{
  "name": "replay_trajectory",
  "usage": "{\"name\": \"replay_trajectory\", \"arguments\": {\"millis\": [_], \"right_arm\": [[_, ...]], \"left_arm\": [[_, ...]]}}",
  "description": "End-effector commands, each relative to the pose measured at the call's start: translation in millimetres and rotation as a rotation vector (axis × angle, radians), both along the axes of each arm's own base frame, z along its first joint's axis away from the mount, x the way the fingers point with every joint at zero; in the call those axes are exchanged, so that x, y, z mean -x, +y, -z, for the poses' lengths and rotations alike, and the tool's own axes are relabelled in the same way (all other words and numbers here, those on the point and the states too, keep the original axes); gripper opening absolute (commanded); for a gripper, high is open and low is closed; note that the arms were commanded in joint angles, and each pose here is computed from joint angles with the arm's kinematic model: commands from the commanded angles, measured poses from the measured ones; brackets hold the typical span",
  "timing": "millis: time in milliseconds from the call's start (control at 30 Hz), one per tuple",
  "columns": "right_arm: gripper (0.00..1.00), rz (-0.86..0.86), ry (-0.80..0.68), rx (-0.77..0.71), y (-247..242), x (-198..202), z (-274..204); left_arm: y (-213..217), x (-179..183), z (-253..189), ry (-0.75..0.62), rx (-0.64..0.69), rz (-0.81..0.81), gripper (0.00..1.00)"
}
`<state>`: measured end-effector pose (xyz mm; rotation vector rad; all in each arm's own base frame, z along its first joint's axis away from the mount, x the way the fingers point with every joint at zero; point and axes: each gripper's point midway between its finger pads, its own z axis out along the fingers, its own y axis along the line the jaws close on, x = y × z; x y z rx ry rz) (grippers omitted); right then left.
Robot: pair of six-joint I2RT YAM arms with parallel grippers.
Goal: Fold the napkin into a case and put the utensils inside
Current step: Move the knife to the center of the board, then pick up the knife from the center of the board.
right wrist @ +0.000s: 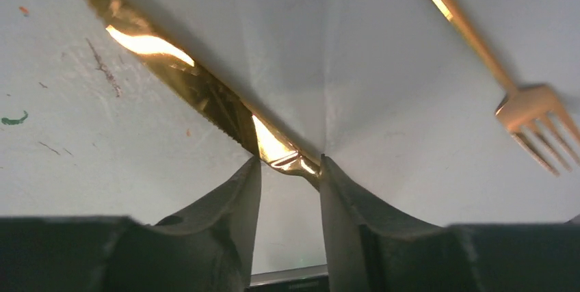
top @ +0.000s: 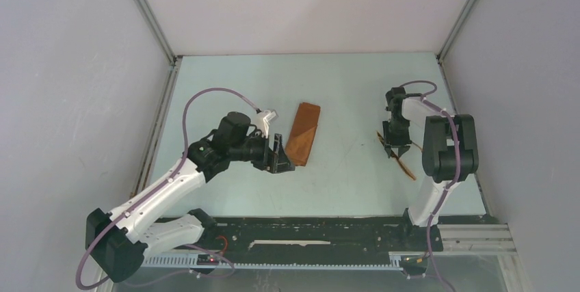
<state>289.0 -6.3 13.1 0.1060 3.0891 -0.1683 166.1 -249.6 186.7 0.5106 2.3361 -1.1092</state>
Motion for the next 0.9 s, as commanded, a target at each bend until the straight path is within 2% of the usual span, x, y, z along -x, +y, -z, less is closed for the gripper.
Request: {"name": "replay_trajectory", "arguments": {"millis": [0,67,133,200,367,600,633,767,833,867], "right_arm": [[0.42,0.115,0.093,0.009,14.1,26.2,9.5],[0.39,0.139,0.087,-0.047,29.4,27.2,8.7],[0.28,0.181,0.063,-0.094,43.8,24.6,7.8],[0.21,0.229,0.045,-0.159,64.7,23.7,6.9],[0.22,0.257,0.043,-0.301,133.8,27.5,12.6],[0.19,0.23,0.011,-0.295,191.9,38.1,21.2],[0.2,0.231,0.0,-0.298,196.7,37.9,20.5],[0.39,0.198,-0.042,-0.4,223.1,34.3,5.8],[0.49,0.174,-0.078,-0.423,223.0,31.0,-7.6],[0.5,0.165,-0.097,-0.434,220.4,30.0,-15.5]], "left_arm": [[-4.1,-9.8,-14.3,-0.055,0.015,-0.007,0.75],[-5.2,-10.9,-13.0,-0.048,0.02,-0.015,0.75],[-6.6,-12.0,-12.0,-0.037,0.024,-0.022,0.75],[-8.2,-13.4,-11.0,-0.028,0.029,-0.028,0.75],[-14.4,-19.8,-1.1,0.029,0.02,-0.053,0.75],[-28.7,-28.2,18.2,0.146,0.03,-0.095,0.75],[-29.8,-29.9,22.4,0.16,0.02,-0.106,0.75],[-38.4,-37.9,37.5,0.202,-0.022,-0.141,0.76],[-47.8,-40.8,43.8,0.213,-0.049,-0.149,0.81],[-53.4,-42.6,44.5,0.213,-0.058,-0.154,0.83]]}}
